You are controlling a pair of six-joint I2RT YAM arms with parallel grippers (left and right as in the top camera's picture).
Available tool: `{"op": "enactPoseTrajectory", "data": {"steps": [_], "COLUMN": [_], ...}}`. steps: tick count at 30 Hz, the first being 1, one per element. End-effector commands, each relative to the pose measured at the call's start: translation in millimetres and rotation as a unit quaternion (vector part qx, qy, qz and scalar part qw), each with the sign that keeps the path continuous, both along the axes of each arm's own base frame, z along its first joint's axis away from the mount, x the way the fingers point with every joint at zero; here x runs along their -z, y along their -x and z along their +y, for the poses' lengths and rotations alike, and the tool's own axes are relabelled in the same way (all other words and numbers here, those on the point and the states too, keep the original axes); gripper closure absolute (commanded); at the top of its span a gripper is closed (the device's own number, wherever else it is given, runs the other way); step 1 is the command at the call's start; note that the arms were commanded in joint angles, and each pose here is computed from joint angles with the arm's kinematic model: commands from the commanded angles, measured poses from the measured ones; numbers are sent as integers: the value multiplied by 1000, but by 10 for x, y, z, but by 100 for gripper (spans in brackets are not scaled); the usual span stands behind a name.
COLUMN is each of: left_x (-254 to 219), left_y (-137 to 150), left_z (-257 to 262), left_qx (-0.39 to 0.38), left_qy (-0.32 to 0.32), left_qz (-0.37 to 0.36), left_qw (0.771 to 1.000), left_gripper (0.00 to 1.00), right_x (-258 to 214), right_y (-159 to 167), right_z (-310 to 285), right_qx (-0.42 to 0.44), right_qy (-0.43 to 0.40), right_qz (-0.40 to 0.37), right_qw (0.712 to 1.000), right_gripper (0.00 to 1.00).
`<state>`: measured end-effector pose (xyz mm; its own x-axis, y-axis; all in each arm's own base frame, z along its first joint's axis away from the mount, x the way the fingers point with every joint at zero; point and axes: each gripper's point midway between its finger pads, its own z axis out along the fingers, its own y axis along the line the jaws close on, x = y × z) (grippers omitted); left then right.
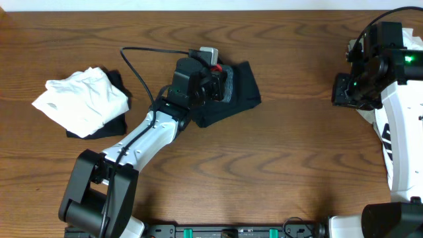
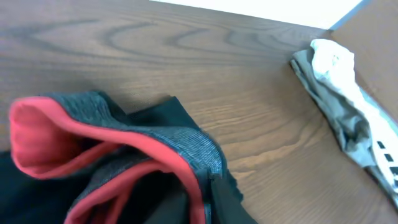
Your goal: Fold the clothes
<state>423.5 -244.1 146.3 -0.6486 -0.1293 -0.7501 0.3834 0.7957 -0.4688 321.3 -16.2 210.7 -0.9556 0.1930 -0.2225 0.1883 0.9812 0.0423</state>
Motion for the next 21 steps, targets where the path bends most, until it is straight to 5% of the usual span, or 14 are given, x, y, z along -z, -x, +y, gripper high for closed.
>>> {"op": "enactPoseTrajectory", "data": {"steps": [1, 5, 11, 21], "left_x": [-205, -216, -482, -190], "left_y": [-33, 15, 113, -15], "left_z": [-125, -440, -589, 870], "left_qx": [0, 16, 58, -109], "left_qy": [17, 58, 89, 14], "left_qz": [-26, -28, -53, 77], "left_qw": [1000, 998, 993, 991], "left_gripper": [66, 40, 39, 39], "right_x": [-43, -38, -50, -206], "right_y": [20, 40, 44, 81], "right_z": [-11, -9, 231, 1305], "right_qx": [-6, -5, -57, -286], "right_qy": [-1, -2, -52, -165], "right_qz": [-6, -2, -5, -50], "right_qw": [1000, 1000, 997, 943], "right_gripper": [60, 60, 60, 64]}}
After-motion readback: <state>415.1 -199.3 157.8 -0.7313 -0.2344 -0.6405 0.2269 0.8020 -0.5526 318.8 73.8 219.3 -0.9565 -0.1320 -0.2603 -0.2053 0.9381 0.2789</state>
